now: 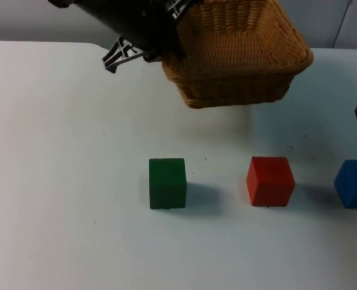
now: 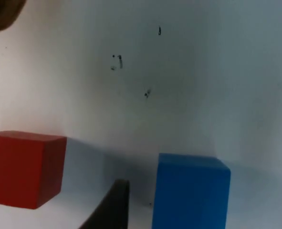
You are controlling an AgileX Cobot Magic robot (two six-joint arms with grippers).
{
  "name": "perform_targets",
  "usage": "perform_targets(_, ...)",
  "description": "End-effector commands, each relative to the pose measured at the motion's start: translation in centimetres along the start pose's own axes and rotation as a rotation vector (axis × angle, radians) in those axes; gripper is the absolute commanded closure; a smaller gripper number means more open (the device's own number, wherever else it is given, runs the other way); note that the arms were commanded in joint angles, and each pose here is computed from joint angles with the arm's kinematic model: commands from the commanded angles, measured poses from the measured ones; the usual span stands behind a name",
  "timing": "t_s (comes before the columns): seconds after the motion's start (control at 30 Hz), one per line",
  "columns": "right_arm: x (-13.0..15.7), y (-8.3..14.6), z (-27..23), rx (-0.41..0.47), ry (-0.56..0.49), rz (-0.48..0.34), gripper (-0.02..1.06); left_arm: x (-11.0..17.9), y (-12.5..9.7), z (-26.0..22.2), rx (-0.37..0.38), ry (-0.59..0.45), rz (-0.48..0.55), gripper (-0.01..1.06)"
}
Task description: Pick up the basket with the left hand and place the blue cube into the basket with the right hand.
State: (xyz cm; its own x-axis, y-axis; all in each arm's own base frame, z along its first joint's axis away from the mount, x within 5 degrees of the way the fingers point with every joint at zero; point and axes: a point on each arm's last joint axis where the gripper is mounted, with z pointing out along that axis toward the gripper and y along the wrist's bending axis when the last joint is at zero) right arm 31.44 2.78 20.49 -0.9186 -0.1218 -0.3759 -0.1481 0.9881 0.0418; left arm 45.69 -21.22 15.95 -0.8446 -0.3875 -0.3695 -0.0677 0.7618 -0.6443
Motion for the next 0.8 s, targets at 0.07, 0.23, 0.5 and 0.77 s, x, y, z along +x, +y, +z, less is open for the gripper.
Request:
perform_targets(0.07, -0.4, 0.0, -0.2, 0.007, -0.024, 0.007, 0.04, 0.0, 0.4, -4.8, -0.002, -0.103, 0.002, 1.05)
perform_targets(0.23, -0.3, 0.0, -0.2, 0.005, -0.016, 0.015, 0.04, 1.5, 2.1, -8.9, -0.051, -0.115, 0.031, 1.05)
perform_targets(0.5, -0.1, 0.3, -0.2, -0.03, 0.003, 0.056, 0.04, 5.2, 5.7, -14.5, -0.143, -0.152, 0.015, 1.05)
perform_targets(0.77, -0.2, 0.5, 0.3, -0.026, 0.01, 0.083, 0.06, 7.4, 7.1, -16.5, -0.168, -0.102, 0.057, 1.05)
